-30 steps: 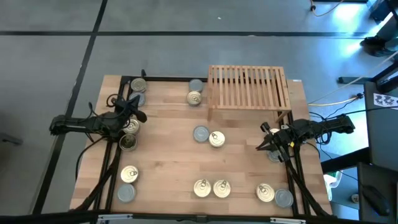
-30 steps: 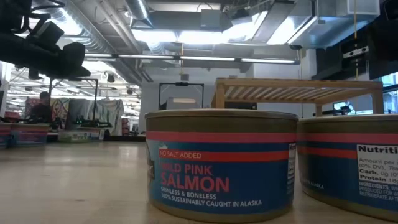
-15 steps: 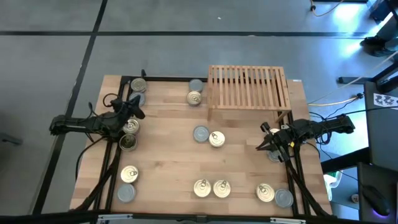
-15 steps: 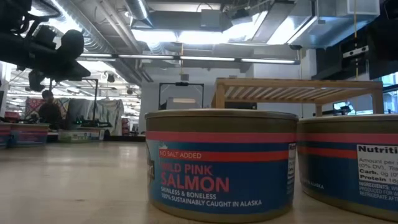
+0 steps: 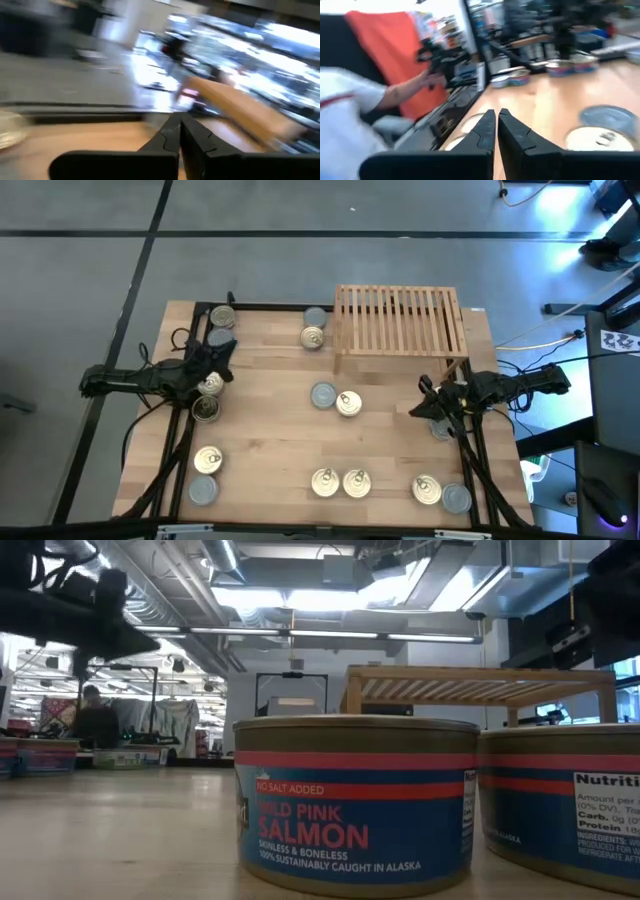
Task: Stack canned seafood by type on shelf
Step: Move the green tuna can to the middle left of the table
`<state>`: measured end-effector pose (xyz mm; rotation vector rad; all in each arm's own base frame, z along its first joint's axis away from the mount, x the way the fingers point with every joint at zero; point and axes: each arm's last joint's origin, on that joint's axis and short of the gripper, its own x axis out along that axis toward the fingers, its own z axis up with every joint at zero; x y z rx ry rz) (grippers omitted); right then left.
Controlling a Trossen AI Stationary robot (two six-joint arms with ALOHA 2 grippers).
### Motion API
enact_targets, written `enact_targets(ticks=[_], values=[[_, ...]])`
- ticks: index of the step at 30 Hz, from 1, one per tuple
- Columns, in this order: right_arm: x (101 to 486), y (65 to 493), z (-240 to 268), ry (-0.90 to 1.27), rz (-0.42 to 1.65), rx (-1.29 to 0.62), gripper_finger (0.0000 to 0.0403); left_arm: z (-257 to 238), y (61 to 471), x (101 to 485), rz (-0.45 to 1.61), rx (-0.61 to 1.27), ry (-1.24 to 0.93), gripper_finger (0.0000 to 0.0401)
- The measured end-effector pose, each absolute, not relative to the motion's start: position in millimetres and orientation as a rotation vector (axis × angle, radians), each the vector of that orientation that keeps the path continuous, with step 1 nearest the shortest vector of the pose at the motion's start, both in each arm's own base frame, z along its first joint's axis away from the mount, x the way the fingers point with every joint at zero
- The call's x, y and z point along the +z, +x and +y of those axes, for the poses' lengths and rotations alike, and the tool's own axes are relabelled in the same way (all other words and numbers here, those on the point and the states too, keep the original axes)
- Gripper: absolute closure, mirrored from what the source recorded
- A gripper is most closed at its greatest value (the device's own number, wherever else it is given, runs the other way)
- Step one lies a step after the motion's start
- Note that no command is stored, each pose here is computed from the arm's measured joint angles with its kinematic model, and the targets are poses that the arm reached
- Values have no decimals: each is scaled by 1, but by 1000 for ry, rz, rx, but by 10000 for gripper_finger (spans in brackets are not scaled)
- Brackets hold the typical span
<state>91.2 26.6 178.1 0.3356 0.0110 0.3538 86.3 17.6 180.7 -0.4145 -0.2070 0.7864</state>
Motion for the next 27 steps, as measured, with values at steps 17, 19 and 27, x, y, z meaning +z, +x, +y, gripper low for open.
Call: enact_targets(ticks=[17,19,27], values=[[177,93,21,338,-6,144,384,0,131,209,-56,420,-283,400],[177,93,21,338,-7,145,384,-1,143,219,-16,423,-239,400],[179,93,17,343,-43,27,384,-9,200,239,124,375,-164,400]])
